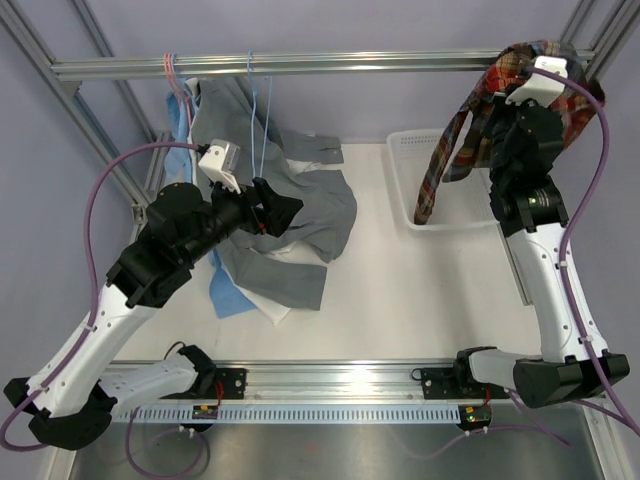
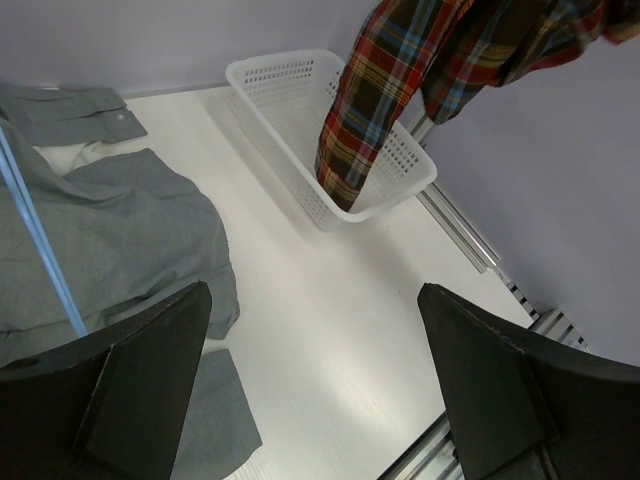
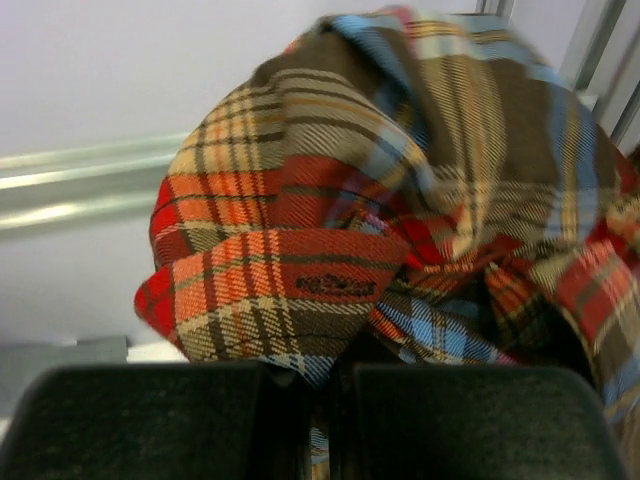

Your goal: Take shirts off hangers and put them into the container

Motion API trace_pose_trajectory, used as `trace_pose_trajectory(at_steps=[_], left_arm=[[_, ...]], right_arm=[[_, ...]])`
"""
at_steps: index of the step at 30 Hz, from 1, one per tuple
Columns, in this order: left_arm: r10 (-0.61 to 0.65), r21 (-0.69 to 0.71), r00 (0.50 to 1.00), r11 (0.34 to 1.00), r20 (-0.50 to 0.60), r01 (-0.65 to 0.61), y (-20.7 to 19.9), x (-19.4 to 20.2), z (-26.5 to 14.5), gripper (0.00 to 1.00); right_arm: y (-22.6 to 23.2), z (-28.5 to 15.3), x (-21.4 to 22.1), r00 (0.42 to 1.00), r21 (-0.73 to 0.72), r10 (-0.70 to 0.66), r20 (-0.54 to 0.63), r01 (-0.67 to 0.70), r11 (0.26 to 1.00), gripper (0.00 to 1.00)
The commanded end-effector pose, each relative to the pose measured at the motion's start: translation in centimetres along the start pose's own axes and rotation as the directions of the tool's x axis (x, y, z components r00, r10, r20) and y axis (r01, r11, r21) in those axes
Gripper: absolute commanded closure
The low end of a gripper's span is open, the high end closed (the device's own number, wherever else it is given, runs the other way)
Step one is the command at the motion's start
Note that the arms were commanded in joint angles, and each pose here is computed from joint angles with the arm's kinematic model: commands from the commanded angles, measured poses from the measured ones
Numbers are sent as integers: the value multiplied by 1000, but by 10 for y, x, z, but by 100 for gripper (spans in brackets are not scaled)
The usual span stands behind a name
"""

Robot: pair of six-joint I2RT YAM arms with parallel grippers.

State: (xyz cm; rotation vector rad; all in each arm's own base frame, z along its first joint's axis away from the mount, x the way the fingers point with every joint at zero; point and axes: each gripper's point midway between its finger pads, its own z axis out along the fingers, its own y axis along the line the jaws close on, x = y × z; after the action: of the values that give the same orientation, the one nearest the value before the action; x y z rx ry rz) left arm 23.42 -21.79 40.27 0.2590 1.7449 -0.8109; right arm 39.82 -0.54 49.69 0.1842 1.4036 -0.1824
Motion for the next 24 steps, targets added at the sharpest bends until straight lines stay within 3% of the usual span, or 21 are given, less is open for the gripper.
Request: trace_pose_trajectory(at_steps=[1,16,24], left_arm=[[-8,46,1000,999,27,7,-10,-7,-3,9],[2,44,999,999,39,-4,-10,-11,-11,9],[5,48,999,999,42,-7,-11,-13,-14,9]], right_arm=[[3,-9,-10,997,-28,50,53,-49,998,100],[16,41,106,994,5,-18,-112,19,1000,100],[-3,61,138,988,42,7,-154,0,999,100]])
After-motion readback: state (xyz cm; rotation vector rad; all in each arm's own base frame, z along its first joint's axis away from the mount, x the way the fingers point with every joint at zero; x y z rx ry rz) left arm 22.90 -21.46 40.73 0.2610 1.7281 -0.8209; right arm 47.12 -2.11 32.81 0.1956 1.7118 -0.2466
